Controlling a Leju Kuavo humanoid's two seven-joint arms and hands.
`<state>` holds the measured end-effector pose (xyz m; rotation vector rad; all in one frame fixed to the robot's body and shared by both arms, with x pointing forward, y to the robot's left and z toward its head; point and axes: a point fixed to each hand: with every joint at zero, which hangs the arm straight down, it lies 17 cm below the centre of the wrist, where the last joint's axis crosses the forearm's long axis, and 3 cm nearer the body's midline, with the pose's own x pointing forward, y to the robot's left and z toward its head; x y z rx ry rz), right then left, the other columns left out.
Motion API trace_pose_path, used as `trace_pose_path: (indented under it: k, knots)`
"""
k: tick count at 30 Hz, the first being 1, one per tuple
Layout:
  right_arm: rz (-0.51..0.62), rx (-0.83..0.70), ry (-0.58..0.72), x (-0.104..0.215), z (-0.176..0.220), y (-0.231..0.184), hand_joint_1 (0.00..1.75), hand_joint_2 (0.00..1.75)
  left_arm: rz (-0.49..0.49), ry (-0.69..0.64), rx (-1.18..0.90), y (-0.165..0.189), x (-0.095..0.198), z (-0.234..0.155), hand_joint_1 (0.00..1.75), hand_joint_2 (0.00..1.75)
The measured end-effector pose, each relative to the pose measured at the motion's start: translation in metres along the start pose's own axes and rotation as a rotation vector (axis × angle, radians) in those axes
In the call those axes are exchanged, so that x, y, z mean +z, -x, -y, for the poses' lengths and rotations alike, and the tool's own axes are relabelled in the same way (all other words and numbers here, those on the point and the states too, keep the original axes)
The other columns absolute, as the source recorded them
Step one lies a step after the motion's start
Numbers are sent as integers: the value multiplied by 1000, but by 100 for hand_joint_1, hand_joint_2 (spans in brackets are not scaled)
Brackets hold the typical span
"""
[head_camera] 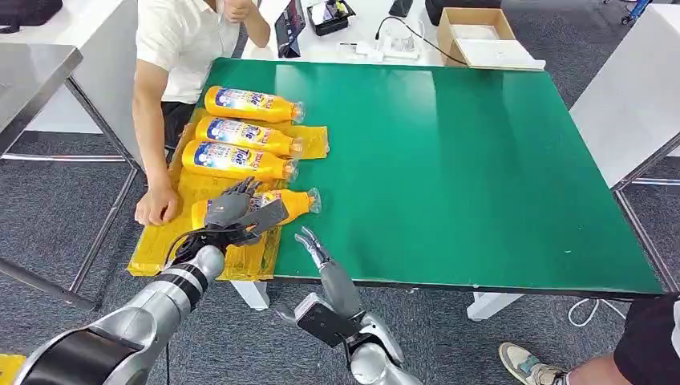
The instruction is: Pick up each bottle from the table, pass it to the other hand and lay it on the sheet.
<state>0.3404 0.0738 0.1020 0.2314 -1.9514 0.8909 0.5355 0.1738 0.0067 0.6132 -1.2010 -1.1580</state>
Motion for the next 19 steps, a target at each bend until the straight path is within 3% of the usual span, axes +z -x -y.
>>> trace_pose_path:
  k: [10, 13, 19]
  knots:
    - [4, 0, 17, 3, -5, 2, 0, 175, 160, 76, 271, -37, 3, 0, 0, 175]
    - [1, -1, 23, 4, -5, 3, 0, 175, 238, 68, 453, -55, 10, -2, 0, 175]
    - [15, -62, 66, 13, -4, -1, 0, 175, 391, -10, 1006, -87, 40, -36, 0, 175]
